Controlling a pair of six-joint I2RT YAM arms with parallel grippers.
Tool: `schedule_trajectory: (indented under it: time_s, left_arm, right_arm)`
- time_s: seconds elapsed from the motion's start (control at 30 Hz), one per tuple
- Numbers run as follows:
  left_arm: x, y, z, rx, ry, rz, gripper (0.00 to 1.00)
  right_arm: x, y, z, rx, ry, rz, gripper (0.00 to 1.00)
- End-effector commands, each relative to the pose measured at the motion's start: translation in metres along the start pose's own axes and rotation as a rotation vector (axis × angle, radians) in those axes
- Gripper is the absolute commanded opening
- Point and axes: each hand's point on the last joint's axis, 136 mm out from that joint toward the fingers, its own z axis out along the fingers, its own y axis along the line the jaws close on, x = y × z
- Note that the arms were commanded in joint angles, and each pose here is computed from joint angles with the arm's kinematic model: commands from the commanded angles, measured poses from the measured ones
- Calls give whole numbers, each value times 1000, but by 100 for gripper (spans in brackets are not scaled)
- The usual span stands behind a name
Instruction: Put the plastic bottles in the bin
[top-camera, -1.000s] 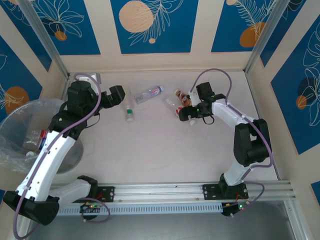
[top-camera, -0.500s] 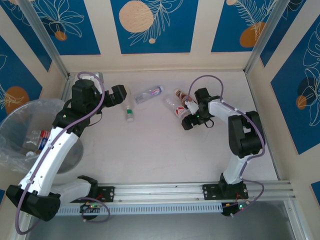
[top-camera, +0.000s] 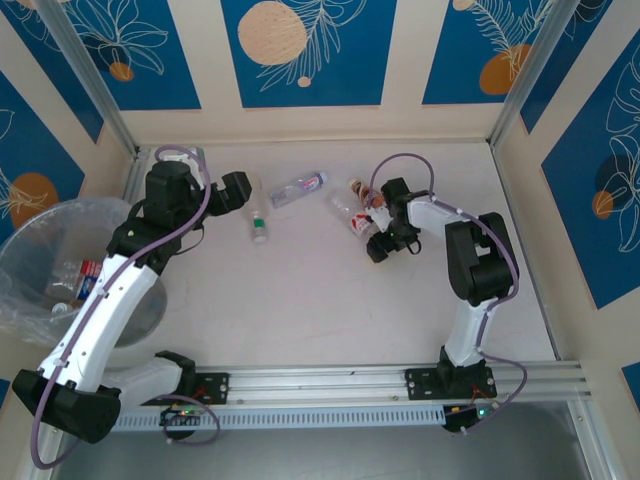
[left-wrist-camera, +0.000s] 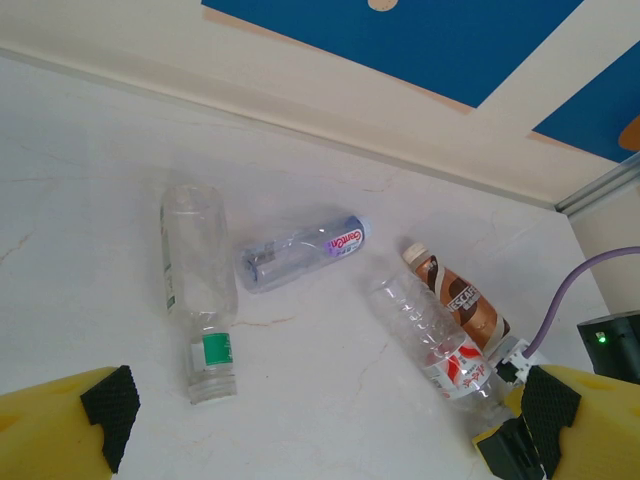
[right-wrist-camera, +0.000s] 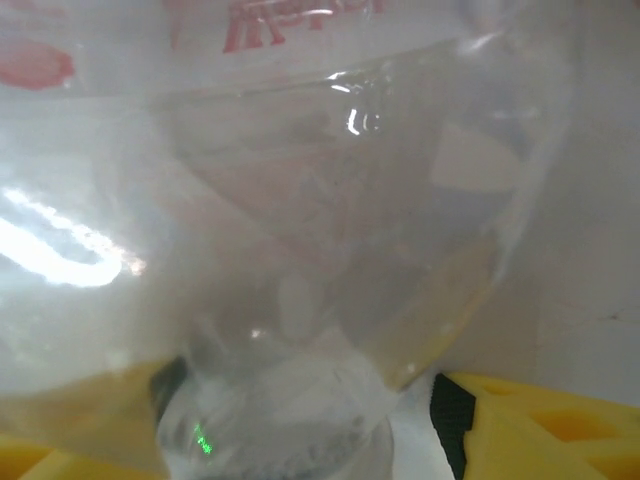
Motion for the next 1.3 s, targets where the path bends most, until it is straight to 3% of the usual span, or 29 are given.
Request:
schedule_trajectory:
  time_s: [0.0, 0.47, 0.63, 0.83, 1.27]
  left_arm:
    - [2, 2, -2, -17, -5, 2, 99]
    - [4, 6, -1, -40, 5, 12, 99]
    - [5, 5, 1, -34, 14, 8, 99]
    - [7, 4, 6, -30, 30, 2, 99]
    - [15, -3, 23, 6, 75, -20, 100]
  right_arm:
    - [-5, 5, 11, 12, 14, -64, 72]
    - [-18, 12, 2, 13, -6, -98, 55]
    - [-18, 12, 2, 9, -11, -89, 42]
    - [-21, 15, -6, -2, -28, -85, 34]
    - [-30, 34, -25, -86, -132, -33, 25]
